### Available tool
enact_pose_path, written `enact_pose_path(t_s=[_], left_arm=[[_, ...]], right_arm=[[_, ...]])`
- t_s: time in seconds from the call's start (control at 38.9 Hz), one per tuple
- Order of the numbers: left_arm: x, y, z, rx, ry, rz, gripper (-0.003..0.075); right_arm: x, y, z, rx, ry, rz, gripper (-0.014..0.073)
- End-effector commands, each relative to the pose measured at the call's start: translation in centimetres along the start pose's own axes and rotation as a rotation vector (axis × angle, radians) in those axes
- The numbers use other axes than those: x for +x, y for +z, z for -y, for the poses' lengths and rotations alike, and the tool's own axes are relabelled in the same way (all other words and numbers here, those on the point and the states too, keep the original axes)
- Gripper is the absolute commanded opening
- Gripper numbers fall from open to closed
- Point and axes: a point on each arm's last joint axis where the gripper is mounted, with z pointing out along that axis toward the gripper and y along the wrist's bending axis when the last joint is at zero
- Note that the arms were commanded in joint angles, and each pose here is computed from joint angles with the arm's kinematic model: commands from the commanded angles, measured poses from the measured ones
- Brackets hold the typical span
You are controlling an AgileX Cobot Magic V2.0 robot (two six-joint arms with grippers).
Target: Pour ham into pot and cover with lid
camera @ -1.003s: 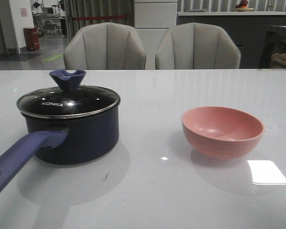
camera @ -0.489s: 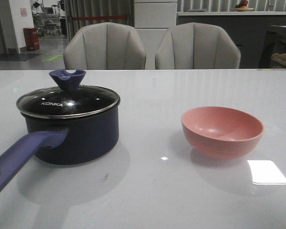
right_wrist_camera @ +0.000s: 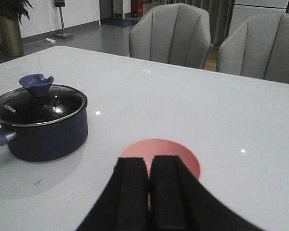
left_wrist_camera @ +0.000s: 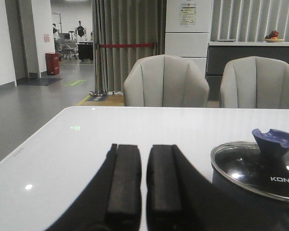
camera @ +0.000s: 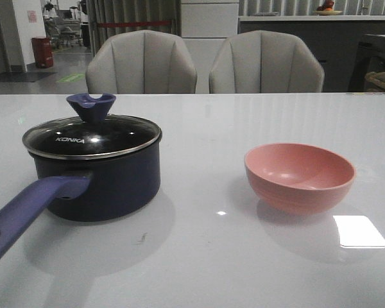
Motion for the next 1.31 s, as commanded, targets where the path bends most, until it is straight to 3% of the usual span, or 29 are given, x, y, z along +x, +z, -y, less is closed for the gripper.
enact_pose_path(t_s=[0.0, 0.72, 0.87, 1.13, 1.29], left_arm=[[0.1, 0.1, 0.0, 0.003, -0.013, 0.045, 0.0132], [0.1, 0.1, 0.0, 0.003, -0.013, 0.045, 0.0132], [0.1, 0.1, 0.0, 0.003, -0.013, 0.045, 0.0132], [0.1, 0.1, 0.0, 0.003, -0.013, 0.045, 0.0132], [0.1, 0.1, 0.0, 0.003, -0.013, 0.045, 0.0132]], right_arm=[[-1.6, -0.1, 0.1, 0.015, -0.004, 0.096, 0.0169], [-1.1, 0.0, 0.1, 0.019, -0.020, 0.080, 0.0169], [0.0, 0.0, 0.8, 0.098, -0.143, 0.080, 0.0169], [2.8, -1.7, 2.0, 0.306, -0.077, 0.152, 0.0169], [4.7, -2.1, 1.9, 0.301, -0.071, 0.188, 0.0169]])
